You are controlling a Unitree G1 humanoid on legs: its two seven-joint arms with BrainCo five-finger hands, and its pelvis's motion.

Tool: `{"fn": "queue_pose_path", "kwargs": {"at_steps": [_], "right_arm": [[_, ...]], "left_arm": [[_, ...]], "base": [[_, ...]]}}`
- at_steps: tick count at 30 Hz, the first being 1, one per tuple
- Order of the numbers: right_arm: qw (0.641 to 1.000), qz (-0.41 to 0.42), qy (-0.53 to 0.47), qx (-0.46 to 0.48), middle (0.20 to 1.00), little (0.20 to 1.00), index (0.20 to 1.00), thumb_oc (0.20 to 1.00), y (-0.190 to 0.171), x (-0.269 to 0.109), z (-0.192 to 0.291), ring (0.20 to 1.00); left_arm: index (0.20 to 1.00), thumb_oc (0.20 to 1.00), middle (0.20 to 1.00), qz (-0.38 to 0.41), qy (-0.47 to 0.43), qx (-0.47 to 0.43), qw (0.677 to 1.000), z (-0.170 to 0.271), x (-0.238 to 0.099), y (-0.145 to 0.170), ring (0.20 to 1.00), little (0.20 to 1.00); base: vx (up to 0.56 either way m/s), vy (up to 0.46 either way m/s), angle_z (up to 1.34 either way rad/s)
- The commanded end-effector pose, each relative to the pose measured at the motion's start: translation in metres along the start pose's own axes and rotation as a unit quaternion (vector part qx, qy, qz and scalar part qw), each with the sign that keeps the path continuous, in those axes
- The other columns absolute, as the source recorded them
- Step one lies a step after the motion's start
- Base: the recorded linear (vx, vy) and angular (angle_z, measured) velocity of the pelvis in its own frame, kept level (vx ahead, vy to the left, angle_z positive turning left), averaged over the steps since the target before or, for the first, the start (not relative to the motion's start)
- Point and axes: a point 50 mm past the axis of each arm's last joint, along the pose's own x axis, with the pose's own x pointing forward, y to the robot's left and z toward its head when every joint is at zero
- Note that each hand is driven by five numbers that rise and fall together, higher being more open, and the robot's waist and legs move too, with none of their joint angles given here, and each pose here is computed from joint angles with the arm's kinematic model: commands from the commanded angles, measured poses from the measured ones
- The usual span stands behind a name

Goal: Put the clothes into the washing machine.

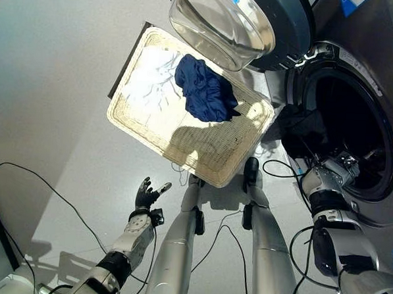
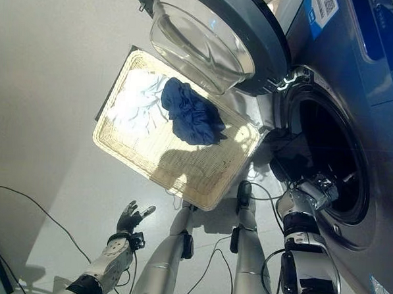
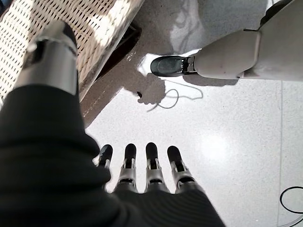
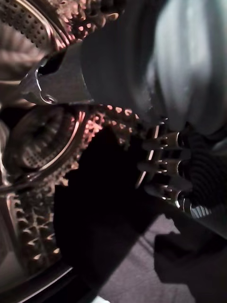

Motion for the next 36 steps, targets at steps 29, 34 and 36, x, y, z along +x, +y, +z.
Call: {"fn": "queue_pose_path", "kwargs": {"at_steps": [29,34,36], "right_arm": [[0.895,0.106,0.226,-0.371,1.000,1.000,1.000,1.000,-0.102,-0.091,-0.055,1.000],[0.897,0.048,0.204,-0.391,1.000,1.000,1.000,1.000,-0.116,-0.092,-0.053,1.000],[0.890,0.024,0.216,-0.401,1.000,1.000,1.000,1.000,-0.125,-0.089,-0.051,1.000]], "left_arm": [[1.000,1.000,1.000,0.011,-0.002,-0.030,0.999,-0.008,-0.004,-0.016,1.000,1.000],[1.000,1.000,1.000,0.006,0.012,-0.041,0.999,-0.016,-0.006,-0.029,1.000,1.000],[1.000,1.000,1.000,0.003,0.016,-0.046,0.999,-0.018,-0.006,-0.031,1.000,1.000]], "base": [[-0.01,0.028,-0.04],[0.02,0.098,-0.08],[0.02,0.056,-0.11]]}}
